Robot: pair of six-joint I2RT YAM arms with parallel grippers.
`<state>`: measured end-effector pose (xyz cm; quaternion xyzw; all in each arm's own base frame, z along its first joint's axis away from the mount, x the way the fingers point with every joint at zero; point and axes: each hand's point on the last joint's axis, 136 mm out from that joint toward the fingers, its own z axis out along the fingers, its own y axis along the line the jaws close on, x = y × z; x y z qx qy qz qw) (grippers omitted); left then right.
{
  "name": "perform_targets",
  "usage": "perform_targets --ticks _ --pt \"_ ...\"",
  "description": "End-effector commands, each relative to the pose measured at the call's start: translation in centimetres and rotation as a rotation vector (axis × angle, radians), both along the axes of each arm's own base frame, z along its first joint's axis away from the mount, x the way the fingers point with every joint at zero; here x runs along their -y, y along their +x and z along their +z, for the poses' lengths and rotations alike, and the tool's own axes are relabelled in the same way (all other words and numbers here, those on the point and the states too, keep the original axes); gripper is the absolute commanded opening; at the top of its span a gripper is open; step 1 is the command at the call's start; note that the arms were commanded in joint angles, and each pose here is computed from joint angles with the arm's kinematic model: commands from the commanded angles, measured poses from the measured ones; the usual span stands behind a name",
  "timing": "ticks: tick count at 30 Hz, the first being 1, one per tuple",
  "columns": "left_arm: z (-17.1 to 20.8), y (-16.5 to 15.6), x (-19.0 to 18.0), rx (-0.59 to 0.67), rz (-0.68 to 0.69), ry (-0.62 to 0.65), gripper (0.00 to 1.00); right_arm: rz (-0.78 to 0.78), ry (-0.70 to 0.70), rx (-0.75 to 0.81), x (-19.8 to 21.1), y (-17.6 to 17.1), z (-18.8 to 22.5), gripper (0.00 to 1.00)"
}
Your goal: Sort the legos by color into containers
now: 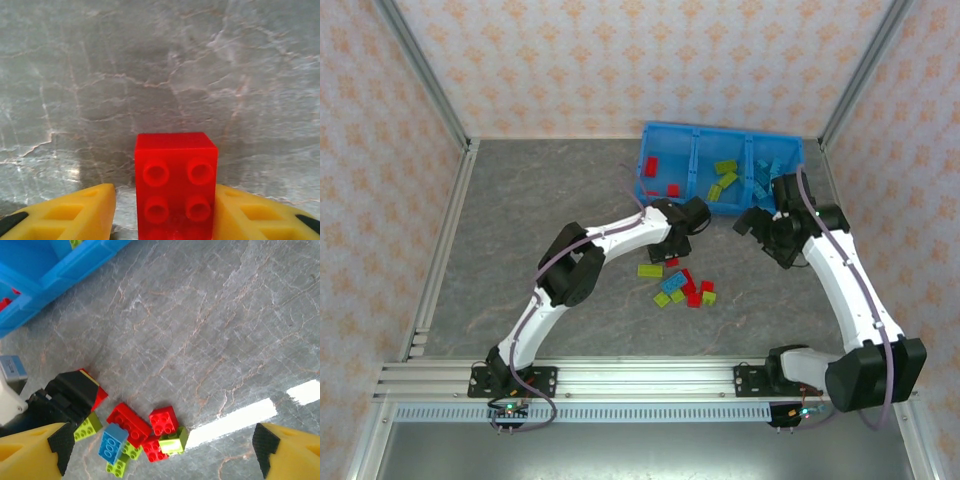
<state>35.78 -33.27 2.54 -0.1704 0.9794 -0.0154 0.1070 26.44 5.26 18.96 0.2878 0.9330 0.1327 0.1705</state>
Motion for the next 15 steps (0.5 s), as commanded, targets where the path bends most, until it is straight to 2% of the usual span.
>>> perform_targets --ticks 1,4,6,8,11,15 --pt "-0.3 -0.7 -1.4 -0.029 0.025 0.069 0.46 0.09 0.01 -0.013 -0.6 -2.5 0.2 0.94" --pt "-0.5 -0.9 -1.6 -0.04 0.022 0.077 0.33 0.154 0.043 0.013 -1.4 -3.3 0.7 0.94" --pt "0.6 -0.5 -1.8 -0.017 0.026 0.072 0.29 0.215 0.089 0.04 -2.6 -3.6 1.4 0.93" --pt "2.7 0.3 -1.7 0.025 0.028 0.042 0.26 0.268 0.133 0.069 -3.8 -3.8 2.1 0.94" --pt "7.9 2.9 -2.0 0.142 0.027 -0.004 0.25 0.315 0.167 0.11 -5.2 -3.8 2.7 0.93" --pt "13.8 7.3 -3.7 0.296 -0.006 0.019 0.25 0.317 0.185 0.121 -6.1 -3.4 2.7 0.93"
